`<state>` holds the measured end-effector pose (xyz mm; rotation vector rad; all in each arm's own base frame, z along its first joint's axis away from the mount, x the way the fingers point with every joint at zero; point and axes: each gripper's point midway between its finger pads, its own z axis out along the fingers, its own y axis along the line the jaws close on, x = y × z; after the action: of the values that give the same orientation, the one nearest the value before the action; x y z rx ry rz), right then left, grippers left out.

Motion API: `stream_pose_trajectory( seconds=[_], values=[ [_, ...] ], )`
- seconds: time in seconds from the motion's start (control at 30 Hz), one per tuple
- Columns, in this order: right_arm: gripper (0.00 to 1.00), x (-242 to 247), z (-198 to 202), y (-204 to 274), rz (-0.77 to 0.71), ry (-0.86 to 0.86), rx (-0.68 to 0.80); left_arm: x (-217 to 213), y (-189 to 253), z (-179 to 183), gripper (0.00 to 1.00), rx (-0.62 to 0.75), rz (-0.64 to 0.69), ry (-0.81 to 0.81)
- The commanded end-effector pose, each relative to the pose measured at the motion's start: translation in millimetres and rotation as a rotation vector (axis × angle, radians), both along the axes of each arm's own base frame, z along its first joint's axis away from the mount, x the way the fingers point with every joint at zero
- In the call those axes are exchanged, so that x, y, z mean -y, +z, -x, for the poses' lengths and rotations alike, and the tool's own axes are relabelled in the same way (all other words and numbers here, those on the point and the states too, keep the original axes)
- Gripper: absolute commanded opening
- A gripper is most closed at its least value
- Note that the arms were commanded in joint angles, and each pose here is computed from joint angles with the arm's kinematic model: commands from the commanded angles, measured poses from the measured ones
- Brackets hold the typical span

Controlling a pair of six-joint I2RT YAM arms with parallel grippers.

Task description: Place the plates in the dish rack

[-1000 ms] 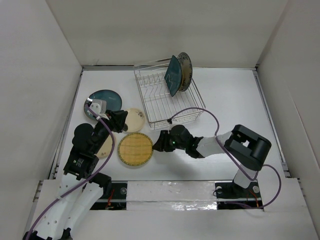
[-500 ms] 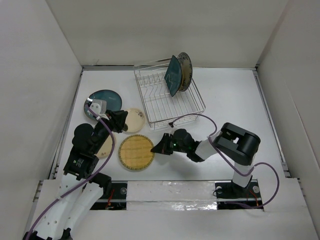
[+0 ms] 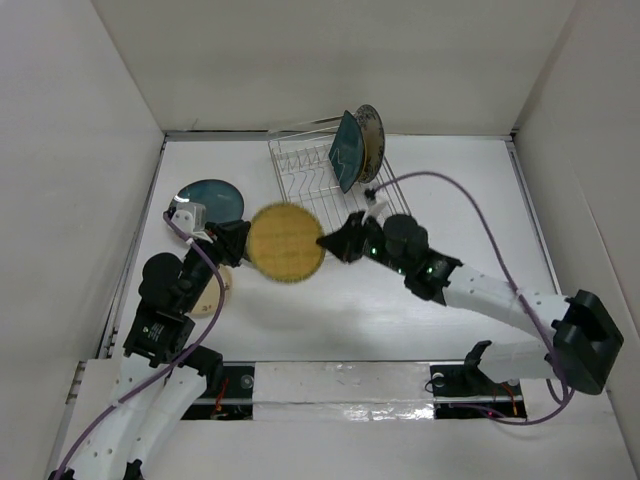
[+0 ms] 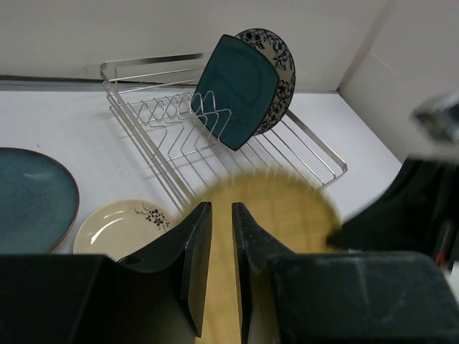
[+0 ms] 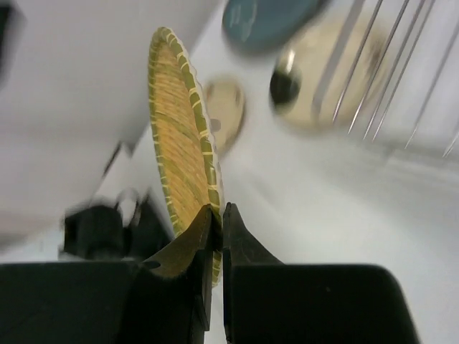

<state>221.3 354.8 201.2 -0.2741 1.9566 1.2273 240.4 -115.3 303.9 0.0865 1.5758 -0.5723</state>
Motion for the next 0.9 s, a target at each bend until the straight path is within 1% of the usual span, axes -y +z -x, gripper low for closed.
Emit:
stream_pose_trajectory(
  seconds=[0.0, 0.03, 0.07, 0.1, 0.13, 0.17, 0.2, 0.23, 0.27, 0.33, 0.37, 0.4, 0.43, 0.47, 0.5, 0.57, 0.67, 0.7, 0.8, 0.87],
  values=[
    [0.00, 52.6, -95.6, 77.3, 0.111, -0.391, 0.263, -4.2, 10.2, -0.7, 0.15, 0.041, 0.011, 0.021],
    [0.00, 65.1, -120.9, 115.4, 0.107, -0.519, 0.327, -4.4, 8.7, -1.6, 0.15, 0.036, 0.009, 0.024],
    [0.00, 72.3, -137.1, 124.0, 0.175, -0.569, 0.376, -3.7, 8.0, -1.9, 0.14, 0.034, 0.008, 0.021],
    [0.00, 70.1, -155.7, 108.6, 0.269, -0.610, 0.371, -2.2, 6.1, -2.8, 0.14, 0.027, 0.005, 0.015],
    [0.00, 87.8, -174.3, 119.5, 0.314, -0.738, 0.399, -1.5, 6.0, -3.0, 0.14, 0.024, 0.006, 0.012],
    [0.00, 94.7, -188.3, 149.8, 0.328, -0.802, 0.458, -0.7, 4.9, -3.6, 0.14, 0.020, 0.004, 0.008],
    [0.00, 96.3, -196.7, 156.1, 0.349, -0.842, 0.471, -1.0, 6.4, -3.0, 0.14, 0.024, 0.006, 0.008],
    [0.00, 109.5, -215.3, 152.1, 0.392, -0.922, 0.471, -1.8, 7.5, -2.4, 0.14, 0.029, 0.007, 0.011],
    [0.00, 112.4, -221.1, 173.3, 0.391, -0.962, 0.510, -2.5, 8.3, -2.0, 0.14, 0.032, 0.009, 0.015],
    [0.00, 125.1, -233.2, 182.0, 0.429, -1.054, 0.514, -6.3, 13.2, 0.5, 0.14, 0.050, 0.016, 0.030],
    [0.00, 126.2, -244.5, 175.1, 0.488, -1.070, 0.530, -7.0, 12.9, 0.9, 0.14, 0.051, 0.017, 0.033],
    [0.00, 125.3, -249.0, 188.0, 0.470, -1.095, 0.542, -8.2, 13.6, 1.0, 0.14, 0.055, 0.017, 0.039],
    [0.00, 126.1, -252.9, 188.5, 0.506, -1.108, 0.551, -8.3, 12.5, 0.4, 0.14, 0.052, 0.016, 0.041],
    [0.00, 119.1, -263.1, 173.1, 0.562, -1.097, 0.552, -7.8, 11.4, -0.3, 0.14, 0.048, 0.014, 0.039],
    [0.00, 120.7, -269.1, 178.3, 0.562, -1.110, 0.556, -5.3, 9.1, -1.7, 0.14, 0.038, 0.010, 0.029],
    [0.00, 120.1, -279.0, 170.6, 0.590, -1.110, 0.554, -2.9, 7.5, -2.9, 0.14, 0.030, 0.005, 0.018],
    [0.00, 114.2, -296.0, 153.3, 0.612, -1.084, 0.548, -3.3, 6.3, -4.7, 0.14, 0.024, 0.003, 0.024],
    [0.00, 109.0, -301.3, 139.8, 0.638, -1.065, 0.538, -4.6, 6.7, -5.0, 0.14, 0.025, 0.004, 0.031],
    [0.00, 103.5, -311.0, 124.8, 0.647, -1.039, 0.530, -6.9, 4.9, -7.2, 0.14, 0.020, 0.002, 0.048],
    [0.00, 94.0, -317.0, 105.4, 0.651, -1.005, 0.512, -7.0, 2.9, -8.9, 0.14, 0.013, -0.002, 0.051]
  ],
)
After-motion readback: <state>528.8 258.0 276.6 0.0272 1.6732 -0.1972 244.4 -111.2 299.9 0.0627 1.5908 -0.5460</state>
